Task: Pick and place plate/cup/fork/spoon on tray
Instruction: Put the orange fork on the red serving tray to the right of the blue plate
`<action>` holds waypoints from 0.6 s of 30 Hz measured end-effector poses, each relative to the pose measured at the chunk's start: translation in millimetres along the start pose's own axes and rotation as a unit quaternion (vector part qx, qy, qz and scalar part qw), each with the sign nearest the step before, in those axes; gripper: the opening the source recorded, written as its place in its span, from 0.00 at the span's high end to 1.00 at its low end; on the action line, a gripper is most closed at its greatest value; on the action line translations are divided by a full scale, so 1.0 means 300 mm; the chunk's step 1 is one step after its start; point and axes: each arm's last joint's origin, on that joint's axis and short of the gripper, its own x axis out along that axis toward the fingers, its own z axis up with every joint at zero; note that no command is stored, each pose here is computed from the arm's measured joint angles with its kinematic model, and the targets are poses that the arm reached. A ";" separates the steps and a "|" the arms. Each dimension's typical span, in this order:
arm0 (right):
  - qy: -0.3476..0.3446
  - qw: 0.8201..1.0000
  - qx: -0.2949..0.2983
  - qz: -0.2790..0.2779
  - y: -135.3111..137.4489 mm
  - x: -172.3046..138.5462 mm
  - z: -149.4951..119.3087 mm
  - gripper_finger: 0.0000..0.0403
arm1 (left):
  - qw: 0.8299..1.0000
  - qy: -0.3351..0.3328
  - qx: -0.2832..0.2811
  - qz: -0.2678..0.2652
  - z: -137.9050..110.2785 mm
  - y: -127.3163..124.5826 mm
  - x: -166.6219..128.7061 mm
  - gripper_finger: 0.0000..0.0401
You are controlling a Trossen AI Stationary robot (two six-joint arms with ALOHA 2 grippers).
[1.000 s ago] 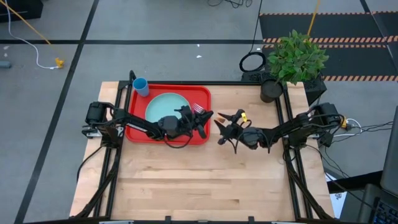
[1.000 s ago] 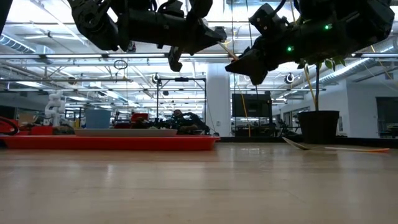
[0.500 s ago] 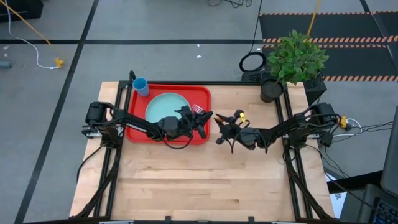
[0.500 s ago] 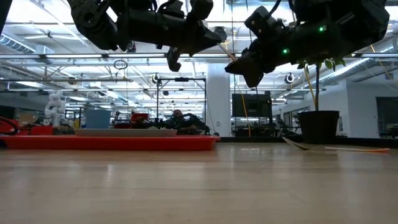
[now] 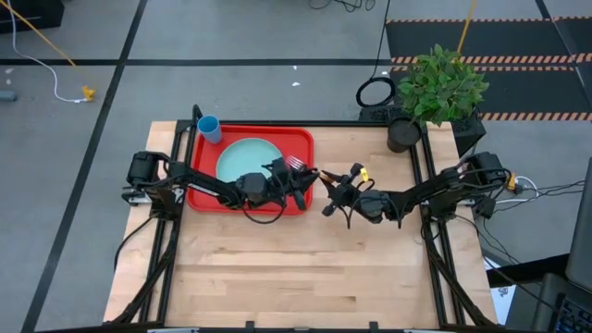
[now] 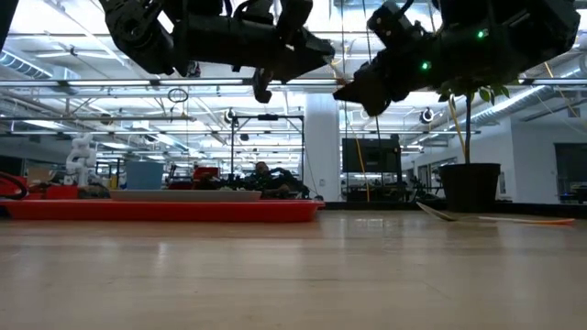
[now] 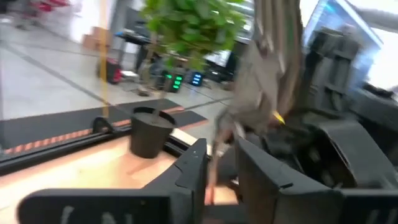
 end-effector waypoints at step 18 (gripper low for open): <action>-0.015 0.945 0.165 0.283 -0.060 -0.113 0.078 0.87 | 0.979 0.012 0.102 -0.177 -0.002 -0.060 -0.017 0.60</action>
